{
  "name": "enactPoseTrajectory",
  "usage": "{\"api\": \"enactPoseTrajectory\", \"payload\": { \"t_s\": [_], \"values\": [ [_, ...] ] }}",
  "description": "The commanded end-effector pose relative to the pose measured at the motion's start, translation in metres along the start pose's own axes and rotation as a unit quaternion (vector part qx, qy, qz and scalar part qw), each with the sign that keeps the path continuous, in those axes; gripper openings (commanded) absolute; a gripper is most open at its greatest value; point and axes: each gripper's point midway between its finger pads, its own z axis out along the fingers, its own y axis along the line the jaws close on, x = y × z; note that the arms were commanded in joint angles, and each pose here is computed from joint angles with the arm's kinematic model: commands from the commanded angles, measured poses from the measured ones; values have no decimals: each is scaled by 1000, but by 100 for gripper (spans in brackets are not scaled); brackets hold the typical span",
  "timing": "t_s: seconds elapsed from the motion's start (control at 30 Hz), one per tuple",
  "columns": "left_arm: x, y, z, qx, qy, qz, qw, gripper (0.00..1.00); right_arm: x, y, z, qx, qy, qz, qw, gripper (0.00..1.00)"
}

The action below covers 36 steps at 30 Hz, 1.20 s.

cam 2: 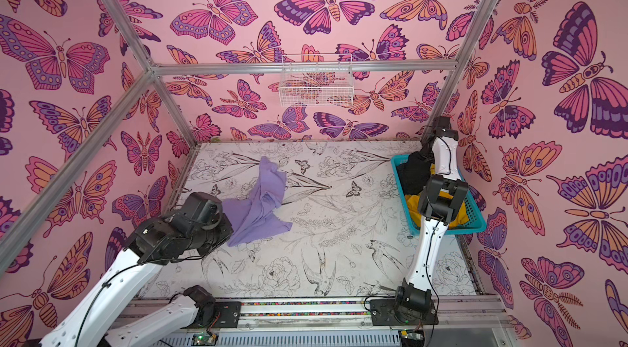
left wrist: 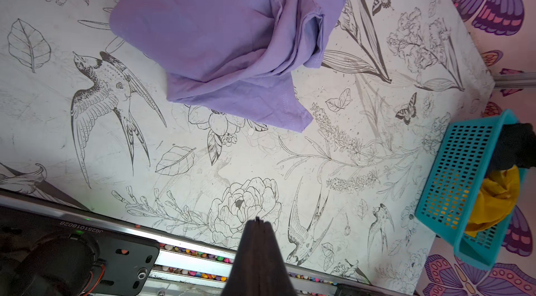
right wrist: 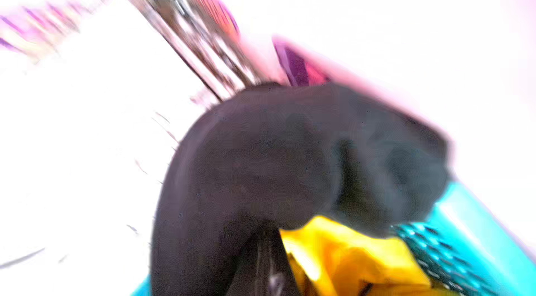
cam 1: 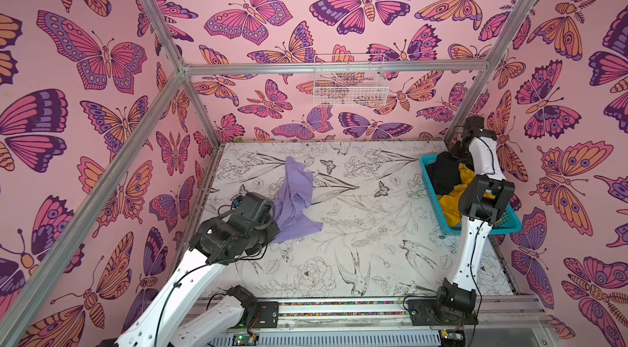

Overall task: Fold and stack t-shirts
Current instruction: Move the bin to the corner of the board.

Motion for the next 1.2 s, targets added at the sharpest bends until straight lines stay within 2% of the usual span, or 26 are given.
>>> {"api": "enactPoseTrajectory", "payload": {
  "t_s": [0.0,0.2,0.3,0.37,0.5,0.6,0.7,0.83,0.97,1.17],
  "values": [
    [-6,-6,1,-18,-16,7,1000,0,-57,31,-18,-79,-103,56,990,3],
    [-2,-24,12,-41,-18,39,998,0,-92,52,-36,-138,-171,100,970,5],
    [-1,-34,13,-45,-22,53,997,0,-89,57,-42,-145,-168,77,972,3],
    [-3,-39,13,-47,-31,61,997,0,-71,58,-44,-129,-148,35,980,0],
    [-9,-49,9,-46,-54,78,994,0,11,36,-34,-52,-68,-72,994,0],
    [-12,-53,9,-49,-61,92,993,0,73,3,-28,-3,-3,-109,994,0],
    [-9,-55,12,-50,-55,105,992,0,102,-15,-27,17,22,-136,990,0],
    [-4,-49,17,-58,-47,108,991,0,92,-12,-25,24,18,-144,989,0],
    [-5,-44,18,-65,-54,109,990,0,67,14,4,8,19,-146,989,0],
    [-8,-43,18,-68,-63,106,990,0,14,76,40,-75,-26,-98,992,0]
  ]
}}
